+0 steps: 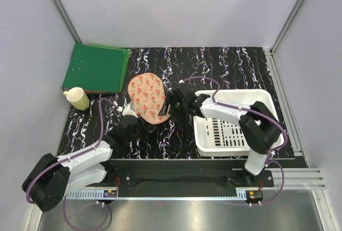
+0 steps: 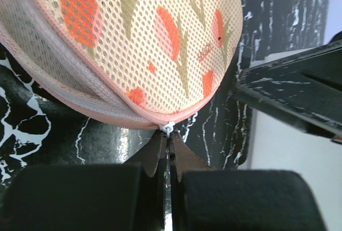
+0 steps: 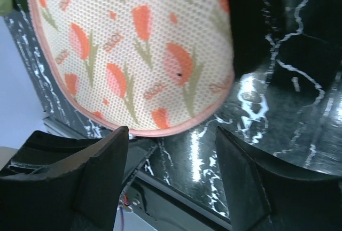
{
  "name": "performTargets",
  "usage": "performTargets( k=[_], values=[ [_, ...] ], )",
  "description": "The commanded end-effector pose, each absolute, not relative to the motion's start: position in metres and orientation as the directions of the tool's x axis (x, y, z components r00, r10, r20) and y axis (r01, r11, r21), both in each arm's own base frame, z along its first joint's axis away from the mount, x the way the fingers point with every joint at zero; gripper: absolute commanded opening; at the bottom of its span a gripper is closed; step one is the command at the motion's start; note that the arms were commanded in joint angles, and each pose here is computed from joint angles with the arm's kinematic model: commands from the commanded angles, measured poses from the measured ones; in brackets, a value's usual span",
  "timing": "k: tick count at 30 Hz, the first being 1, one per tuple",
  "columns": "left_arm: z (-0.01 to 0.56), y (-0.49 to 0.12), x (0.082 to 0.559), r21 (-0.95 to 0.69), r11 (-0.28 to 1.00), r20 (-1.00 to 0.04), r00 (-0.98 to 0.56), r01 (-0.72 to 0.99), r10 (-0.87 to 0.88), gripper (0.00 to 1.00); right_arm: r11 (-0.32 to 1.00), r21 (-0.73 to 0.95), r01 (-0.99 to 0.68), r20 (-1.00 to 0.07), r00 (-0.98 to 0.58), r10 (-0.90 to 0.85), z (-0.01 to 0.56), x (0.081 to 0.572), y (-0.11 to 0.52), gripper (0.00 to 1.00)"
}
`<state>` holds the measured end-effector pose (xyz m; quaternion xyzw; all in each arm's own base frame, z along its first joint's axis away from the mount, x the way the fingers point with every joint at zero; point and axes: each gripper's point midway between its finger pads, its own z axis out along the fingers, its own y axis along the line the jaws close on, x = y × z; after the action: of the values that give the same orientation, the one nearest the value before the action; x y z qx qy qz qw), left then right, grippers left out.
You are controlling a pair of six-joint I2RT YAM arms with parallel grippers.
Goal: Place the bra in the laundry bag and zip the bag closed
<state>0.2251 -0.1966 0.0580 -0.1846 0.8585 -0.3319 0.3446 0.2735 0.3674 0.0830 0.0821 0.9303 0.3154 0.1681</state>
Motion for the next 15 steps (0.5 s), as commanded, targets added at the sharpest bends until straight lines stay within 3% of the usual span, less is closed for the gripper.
performTargets(
  k=[1, 4, 7, 8, 11, 13, 15],
  values=[
    [0.096, -0.211, 0.238, -0.767, 0.641, -0.471, -0.662, -0.02, -0.584, 0.0, 0.728, 0.683, 0.053, -0.253, -0.918, 0.305, 0.094, 0.279, 0.39, 0.71],
    [0.101, -0.214, 0.238, -0.782, 0.623, -0.461, -0.663, -0.011, -0.59, 0.0, 0.738, 0.672, 0.061, -0.261, -0.913, 0.313, 0.087, 0.285, 0.392, 0.64],
    [0.098, -0.213, 0.237, -0.775, 0.632, -0.464, -0.664, -0.017, -0.586, 0.0, 0.749, 0.658, 0.075, -0.278, -0.9, 0.334, 0.082, 0.294, 0.39, 0.43],
    [0.097, -0.211, 0.238, -0.769, 0.639, -0.469, -0.66, -0.021, -0.587, 0.0, 0.756, 0.65, 0.076, -0.291, -0.894, 0.34, 0.08, 0.298, 0.388, 0.31],
    [0.086, -0.2, 0.239, -0.733, 0.678, -0.491, -0.646, -0.058, -0.585, 0.0, 0.766, 0.638, 0.08, -0.294, -0.894, 0.338, 0.072, 0.307, 0.383, 0.12],
    [0.076, -0.188, 0.239, -0.695, 0.711, -0.504, -0.633, -0.108, -0.588, 0.0, 0.772, 0.632, 0.068, -0.302, -0.896, 0.325, 0.069, 0.314, 0.377, 0.03],
    [0.069, -0.175, 0.242, -0.663, 0.732, -0.513, -0.617, -0.155, -0.596, 0.0, 0.791, 0.611, 0.035, -0.325, -0.9, 0.29, 0.065, 0.317, 0.371, 0.0]
  ],
)
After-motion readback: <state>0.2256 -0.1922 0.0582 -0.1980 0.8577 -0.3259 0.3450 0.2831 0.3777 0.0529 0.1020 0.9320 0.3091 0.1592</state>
